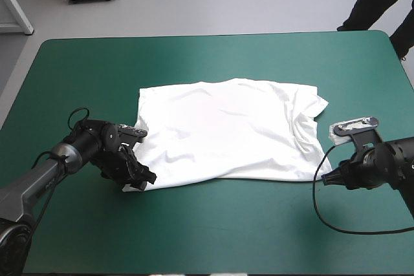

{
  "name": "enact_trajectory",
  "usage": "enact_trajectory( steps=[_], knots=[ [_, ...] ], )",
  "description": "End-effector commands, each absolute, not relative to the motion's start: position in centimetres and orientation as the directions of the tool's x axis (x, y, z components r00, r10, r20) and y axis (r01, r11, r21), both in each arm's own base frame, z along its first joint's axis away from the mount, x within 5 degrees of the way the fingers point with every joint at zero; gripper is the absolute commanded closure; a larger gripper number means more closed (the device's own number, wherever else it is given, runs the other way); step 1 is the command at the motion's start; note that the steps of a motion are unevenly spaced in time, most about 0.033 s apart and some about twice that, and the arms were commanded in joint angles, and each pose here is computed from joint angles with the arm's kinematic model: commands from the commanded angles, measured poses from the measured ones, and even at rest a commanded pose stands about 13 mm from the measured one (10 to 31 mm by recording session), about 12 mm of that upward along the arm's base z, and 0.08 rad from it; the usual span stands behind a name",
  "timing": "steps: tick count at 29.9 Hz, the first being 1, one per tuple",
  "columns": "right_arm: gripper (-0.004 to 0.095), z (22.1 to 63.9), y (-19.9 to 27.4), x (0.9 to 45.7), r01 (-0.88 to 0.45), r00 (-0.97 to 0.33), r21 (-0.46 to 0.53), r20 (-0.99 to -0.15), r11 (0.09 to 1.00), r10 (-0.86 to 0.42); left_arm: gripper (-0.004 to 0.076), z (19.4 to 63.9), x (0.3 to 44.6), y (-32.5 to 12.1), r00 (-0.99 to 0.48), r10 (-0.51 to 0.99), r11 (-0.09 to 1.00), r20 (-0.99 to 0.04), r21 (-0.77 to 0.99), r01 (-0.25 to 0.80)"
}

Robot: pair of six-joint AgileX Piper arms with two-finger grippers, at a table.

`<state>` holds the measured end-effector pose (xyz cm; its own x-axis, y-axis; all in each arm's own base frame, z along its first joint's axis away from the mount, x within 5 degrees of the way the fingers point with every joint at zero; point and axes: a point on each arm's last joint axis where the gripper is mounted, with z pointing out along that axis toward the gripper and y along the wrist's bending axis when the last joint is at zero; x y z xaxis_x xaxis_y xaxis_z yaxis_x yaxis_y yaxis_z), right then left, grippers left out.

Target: Fold the cloth

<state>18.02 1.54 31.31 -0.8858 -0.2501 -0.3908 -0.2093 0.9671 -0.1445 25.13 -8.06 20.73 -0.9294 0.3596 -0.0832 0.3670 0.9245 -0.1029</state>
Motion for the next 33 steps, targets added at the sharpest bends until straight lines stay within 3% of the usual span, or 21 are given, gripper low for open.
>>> enact_trajectory(
  steps=[1, 3, 8, 9, 14, 21, 33],
  knots=[
    [0.0503, 31.8, 1.5, 18.7, -0.209, -0.868, -0.169, -0.423, 0.963, -0.262, 0.0297, 19.9, 25.8, -8.9, -0.938, 0.332, 0.925, -0.098, -0.163, 0.344],
    [0.0503, 31.5, 1.6, 19.1, -0.211, -0.874, -0.166, -0.41, 0.963, -0.262, 0.0364, 19.3, 26.0, -9.1, -0.941, 0.329, 0.925, -0.075, -0.176, 0.337],
    [0.0502, 30.5, 1.3, 20.4, -0.203, -0.889, -0.201, -0.373, 0.958, -0.266, 0.0711, 18.8, 26.2, -9.6, -0.926, 0.369, 0.9, -0.083, -0.216, 0.378],
    [0.0502, 30.3, 1.3, 20.6, -0.203, -0.893, -0.198, -0.364, 0.959, -0.265, 0.0745, 18.8, 26.2, -9.6, -0.917, 0.388, 0.891, -0.089, -0.219, 0.398],
    [0.0502, 28.6, 1.8, 22.4, -0.215, -0.917, -0.172, -0.304, 0.961, -0.259, 0.0746, 18.8, 26.1, -9.6, -0.915, 0.394, 0.888, -0.089, -0.221, 0.404],
    [0.05, 27.5, 3.4, 26.2, -0.202, -0.927, -0.038, -0.316, 0.979, -0.204, 0.0746, 18.8, 26.1, -9.6, -0.911, 0.401, 0.884, -0.092, -0.222, 0.411],
    [0.0489, 23.9, 3.7, 28.5, -0.221, -0.955, -0.039, -0.193, 0.975, -0.224, 0.0746, 18.8, 25.9, -9.6, -0.902, 0.425, 0.874, -0.074, -0.228, 0.43]
  ],
)
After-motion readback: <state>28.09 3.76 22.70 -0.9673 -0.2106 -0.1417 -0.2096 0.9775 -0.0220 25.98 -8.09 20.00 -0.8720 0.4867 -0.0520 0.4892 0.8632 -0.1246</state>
